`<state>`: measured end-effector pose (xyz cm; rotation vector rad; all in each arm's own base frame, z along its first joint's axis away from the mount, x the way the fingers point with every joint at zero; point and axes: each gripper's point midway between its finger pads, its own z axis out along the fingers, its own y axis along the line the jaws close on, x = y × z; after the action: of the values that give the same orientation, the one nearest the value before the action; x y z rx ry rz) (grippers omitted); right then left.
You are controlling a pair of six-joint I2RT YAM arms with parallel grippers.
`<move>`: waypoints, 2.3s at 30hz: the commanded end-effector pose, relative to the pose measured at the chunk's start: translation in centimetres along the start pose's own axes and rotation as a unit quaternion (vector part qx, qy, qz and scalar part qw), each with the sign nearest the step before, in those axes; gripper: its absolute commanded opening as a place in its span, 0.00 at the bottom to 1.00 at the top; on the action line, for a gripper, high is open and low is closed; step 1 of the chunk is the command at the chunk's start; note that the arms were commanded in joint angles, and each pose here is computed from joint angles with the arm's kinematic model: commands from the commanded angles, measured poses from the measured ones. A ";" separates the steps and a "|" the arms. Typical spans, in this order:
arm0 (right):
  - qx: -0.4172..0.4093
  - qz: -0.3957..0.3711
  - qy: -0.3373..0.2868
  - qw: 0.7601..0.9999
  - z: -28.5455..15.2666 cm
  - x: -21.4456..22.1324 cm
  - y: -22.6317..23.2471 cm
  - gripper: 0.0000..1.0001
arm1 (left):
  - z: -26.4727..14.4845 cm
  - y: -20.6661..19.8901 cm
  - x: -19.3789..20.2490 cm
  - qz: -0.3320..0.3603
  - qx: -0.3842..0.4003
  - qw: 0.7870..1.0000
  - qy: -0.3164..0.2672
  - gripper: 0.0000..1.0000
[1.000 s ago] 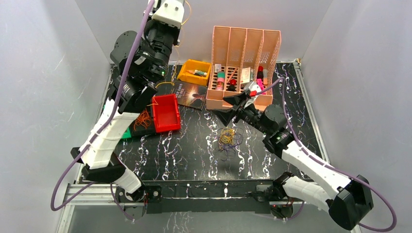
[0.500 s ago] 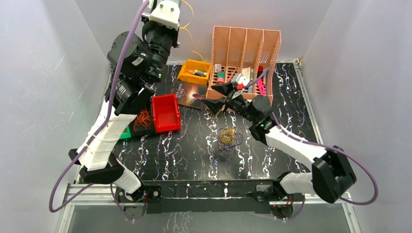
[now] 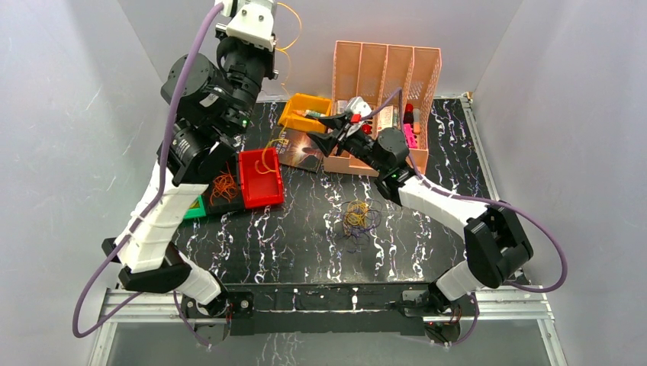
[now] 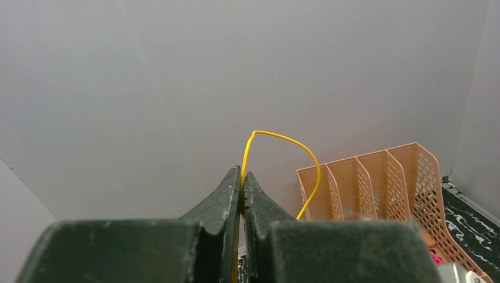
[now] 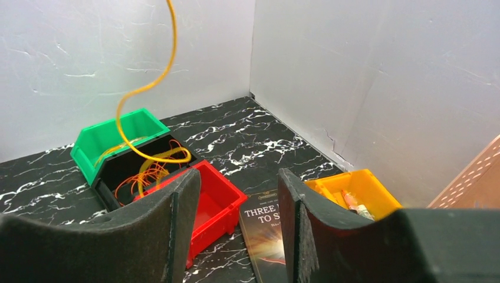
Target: Untangle the cables
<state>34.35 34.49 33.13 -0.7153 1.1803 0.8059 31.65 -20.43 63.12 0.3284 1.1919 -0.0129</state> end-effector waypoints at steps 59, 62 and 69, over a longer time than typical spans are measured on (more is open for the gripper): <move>-0.206 0.046 -0.005 0.978 1.0 -1.7 7.0 0.60 | -1.5 1.4 -1.1 -0.025 -0.007 1.000 -0.012 0.00; -0.203 0.047 -0.012 0.978 1.6 -2.0 6.7 0.59 | -1.6 1.6 -1.1 -0.026 -0.008 1.000 -0.012 0.00; -0.208 0.051 -0.013 0.977 2.0 -2.2 6.7 0.49 | -1.8 1.7 -1.0 -0.027 -0.009 1.000 -0.012 0.00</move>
<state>29.55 39.13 31.58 -0.9996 1.1566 1.1619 31.38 -20.12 62.27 0.3215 1.2131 -0.0271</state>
